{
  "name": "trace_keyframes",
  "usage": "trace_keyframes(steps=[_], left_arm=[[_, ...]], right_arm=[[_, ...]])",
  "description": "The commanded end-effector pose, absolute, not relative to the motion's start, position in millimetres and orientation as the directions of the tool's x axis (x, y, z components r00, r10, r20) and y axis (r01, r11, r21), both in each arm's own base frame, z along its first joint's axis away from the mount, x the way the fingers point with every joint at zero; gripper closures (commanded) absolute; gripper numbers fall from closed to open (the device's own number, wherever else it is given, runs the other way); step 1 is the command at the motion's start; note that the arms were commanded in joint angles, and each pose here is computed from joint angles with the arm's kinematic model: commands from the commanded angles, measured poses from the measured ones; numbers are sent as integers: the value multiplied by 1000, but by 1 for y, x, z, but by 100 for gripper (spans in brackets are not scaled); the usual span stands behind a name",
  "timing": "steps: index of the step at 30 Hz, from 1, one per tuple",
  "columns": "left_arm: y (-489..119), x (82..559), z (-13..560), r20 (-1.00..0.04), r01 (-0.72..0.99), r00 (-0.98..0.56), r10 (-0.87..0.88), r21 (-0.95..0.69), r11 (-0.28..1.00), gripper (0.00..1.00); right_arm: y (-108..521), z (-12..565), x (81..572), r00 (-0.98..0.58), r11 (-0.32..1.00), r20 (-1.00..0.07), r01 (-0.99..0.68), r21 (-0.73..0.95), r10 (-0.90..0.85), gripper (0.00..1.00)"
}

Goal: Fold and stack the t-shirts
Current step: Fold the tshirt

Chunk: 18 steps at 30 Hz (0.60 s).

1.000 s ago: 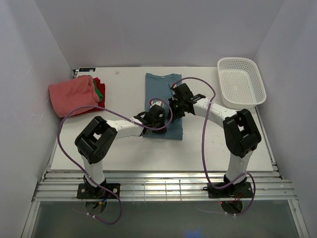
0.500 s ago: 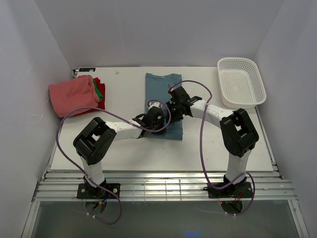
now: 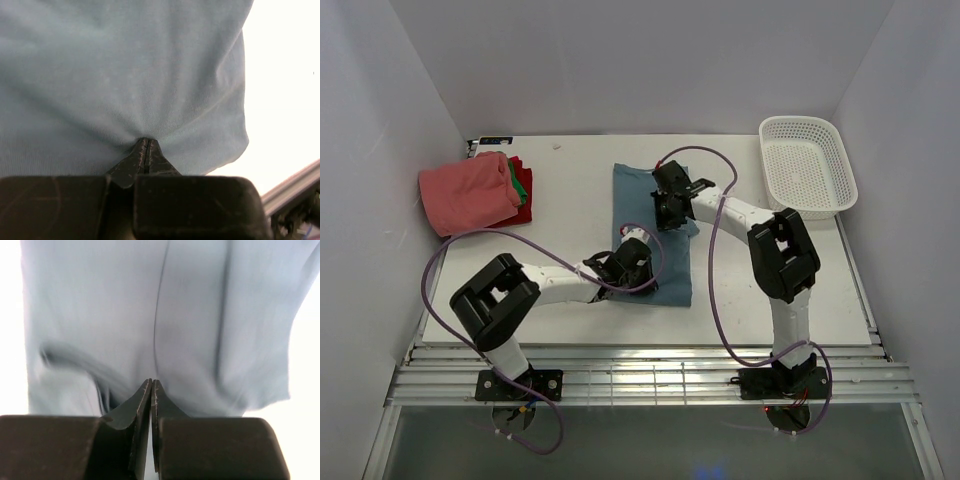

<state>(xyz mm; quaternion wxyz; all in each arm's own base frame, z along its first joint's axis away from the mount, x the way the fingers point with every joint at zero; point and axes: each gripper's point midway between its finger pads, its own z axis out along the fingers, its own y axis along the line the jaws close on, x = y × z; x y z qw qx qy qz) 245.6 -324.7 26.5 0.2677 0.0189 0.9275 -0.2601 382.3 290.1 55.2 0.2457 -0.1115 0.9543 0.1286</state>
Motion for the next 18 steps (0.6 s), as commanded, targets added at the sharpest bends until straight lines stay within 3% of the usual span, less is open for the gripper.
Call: trace_keyframes(steps=[1, 7, 11, 14, 15, 16, 18], left_arm=[[-312, 199, 3, -401, 175, -916, -17, -436, 883, 100], [-330, 192, 33, -442, 230, -897, -9, -484, 844, 100], [-346, 197, 75, -502, 267, -865, -28, -506, 820, 100], [-341, 204, 108, -555, 262, -829, -73, -500, 826, 99], [-337, 205, 116, -569, 258, -818, -85, -496, 829, 94], [-332, 206, 135, -588, 251, -799, -126, -515, 819, 84], [-311, 207, 140, -612, 209, -776, -153, -478, 853, 71]], right_arm=[[284, 79, 416, -807, 957, -570, -263, 118, -152, 92], [272, 95, 408, -797, 963, -584, -254, 92, -154, 92], [262, 146, 383, -745, 955, -659, -257, 147, -100, 91], [249, 159, 349, -740, 950, -669, -256, 180, -73, 76], [248, 159, 337, -742, 947, -666, -262, 187, -74, 67], [246, 158, 325, -750, 945, -658, -254, 204, -60, 63], [238, 149, 292, -767, 939, -639, -263, 222, -64, 52]])
